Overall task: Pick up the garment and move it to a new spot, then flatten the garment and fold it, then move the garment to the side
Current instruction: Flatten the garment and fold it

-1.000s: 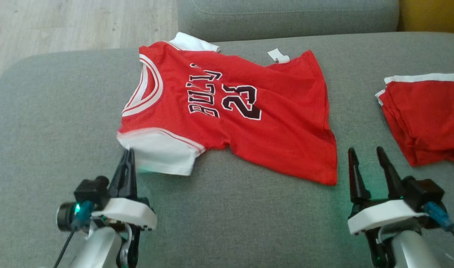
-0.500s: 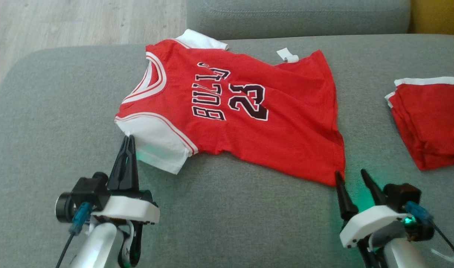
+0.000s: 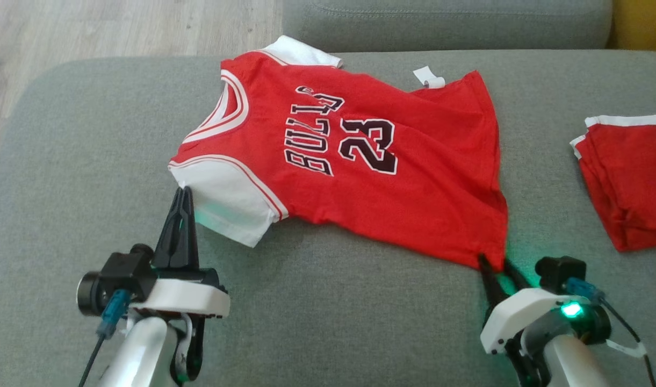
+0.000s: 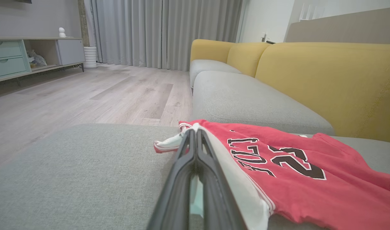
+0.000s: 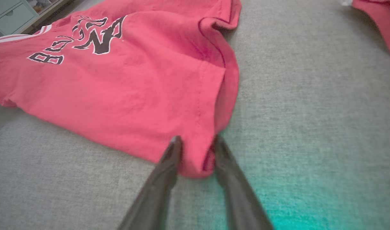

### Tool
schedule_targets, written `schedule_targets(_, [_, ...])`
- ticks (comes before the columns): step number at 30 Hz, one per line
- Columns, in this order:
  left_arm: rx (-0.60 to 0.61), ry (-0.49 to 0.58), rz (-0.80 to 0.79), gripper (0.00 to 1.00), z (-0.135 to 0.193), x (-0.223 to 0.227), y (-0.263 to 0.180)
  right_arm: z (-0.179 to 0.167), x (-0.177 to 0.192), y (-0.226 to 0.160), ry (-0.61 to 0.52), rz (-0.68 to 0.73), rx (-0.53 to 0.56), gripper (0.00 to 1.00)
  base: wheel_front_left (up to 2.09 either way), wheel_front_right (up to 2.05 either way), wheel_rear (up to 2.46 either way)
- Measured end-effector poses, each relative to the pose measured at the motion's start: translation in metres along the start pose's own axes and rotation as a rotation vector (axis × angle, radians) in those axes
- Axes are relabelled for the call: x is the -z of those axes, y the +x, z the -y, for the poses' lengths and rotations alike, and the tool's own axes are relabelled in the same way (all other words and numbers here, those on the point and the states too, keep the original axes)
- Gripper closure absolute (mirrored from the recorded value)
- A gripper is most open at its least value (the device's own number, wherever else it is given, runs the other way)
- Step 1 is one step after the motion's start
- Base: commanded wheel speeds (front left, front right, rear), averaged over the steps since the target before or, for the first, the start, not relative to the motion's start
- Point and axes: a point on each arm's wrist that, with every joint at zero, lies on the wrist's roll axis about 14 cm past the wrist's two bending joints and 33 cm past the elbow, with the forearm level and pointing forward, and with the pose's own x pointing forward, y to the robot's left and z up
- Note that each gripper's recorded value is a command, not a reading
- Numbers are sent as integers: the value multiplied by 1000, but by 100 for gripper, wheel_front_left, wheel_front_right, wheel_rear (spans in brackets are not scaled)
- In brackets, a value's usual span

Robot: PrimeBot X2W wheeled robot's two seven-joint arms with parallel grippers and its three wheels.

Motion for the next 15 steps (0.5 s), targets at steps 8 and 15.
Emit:
schedule_targets(8, [1,-19,27,100,0,-9,-3,-10,-28,-7,11,116,-28,100,0,0,0])
schedule_targets(15, [26,-83,124,100,5,-43,0,-14,-113,-21,-39,375,-35,100,0,0,0])
